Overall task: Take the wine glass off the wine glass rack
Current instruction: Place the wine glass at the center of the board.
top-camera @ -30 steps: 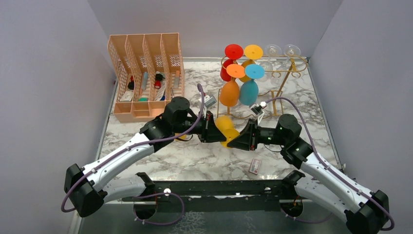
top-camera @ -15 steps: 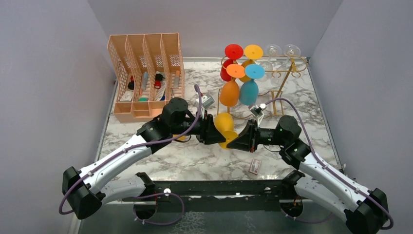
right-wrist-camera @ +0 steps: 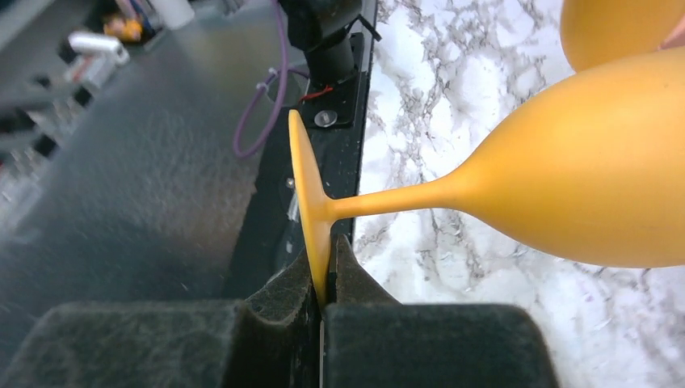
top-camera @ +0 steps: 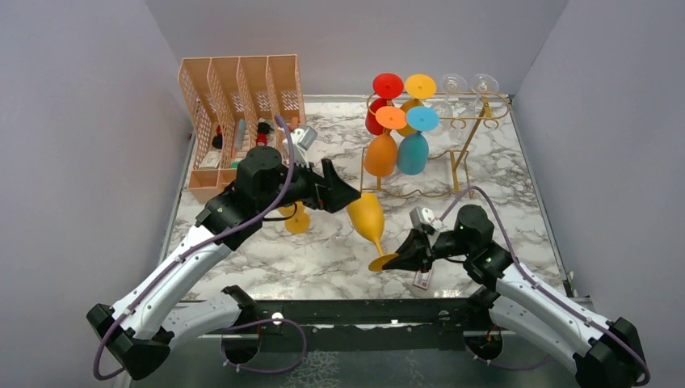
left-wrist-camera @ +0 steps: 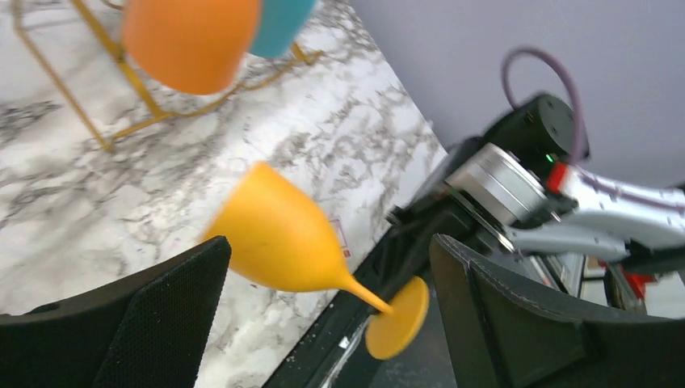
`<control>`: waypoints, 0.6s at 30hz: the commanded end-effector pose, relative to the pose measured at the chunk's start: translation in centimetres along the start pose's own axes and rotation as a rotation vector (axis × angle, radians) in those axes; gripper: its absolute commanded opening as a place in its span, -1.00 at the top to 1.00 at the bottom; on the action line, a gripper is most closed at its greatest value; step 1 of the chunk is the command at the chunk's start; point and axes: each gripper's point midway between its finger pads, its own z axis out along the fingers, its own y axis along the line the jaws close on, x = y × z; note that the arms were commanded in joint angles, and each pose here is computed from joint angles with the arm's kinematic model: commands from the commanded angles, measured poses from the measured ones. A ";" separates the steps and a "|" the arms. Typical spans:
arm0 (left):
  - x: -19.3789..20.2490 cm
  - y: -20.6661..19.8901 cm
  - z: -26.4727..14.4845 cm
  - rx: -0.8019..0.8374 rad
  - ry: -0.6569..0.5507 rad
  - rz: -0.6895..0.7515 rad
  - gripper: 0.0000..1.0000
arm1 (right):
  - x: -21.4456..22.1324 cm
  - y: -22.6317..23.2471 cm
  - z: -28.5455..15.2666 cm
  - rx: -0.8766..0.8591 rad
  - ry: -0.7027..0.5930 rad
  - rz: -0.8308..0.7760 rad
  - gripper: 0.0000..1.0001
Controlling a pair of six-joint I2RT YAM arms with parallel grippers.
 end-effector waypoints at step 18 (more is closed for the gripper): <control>0.3 0.1 -0.1 0.339 0.174 -0.206 -0.75 | 0.8 3.7 -1.0 -0.218 -0.051 -0.491 0.98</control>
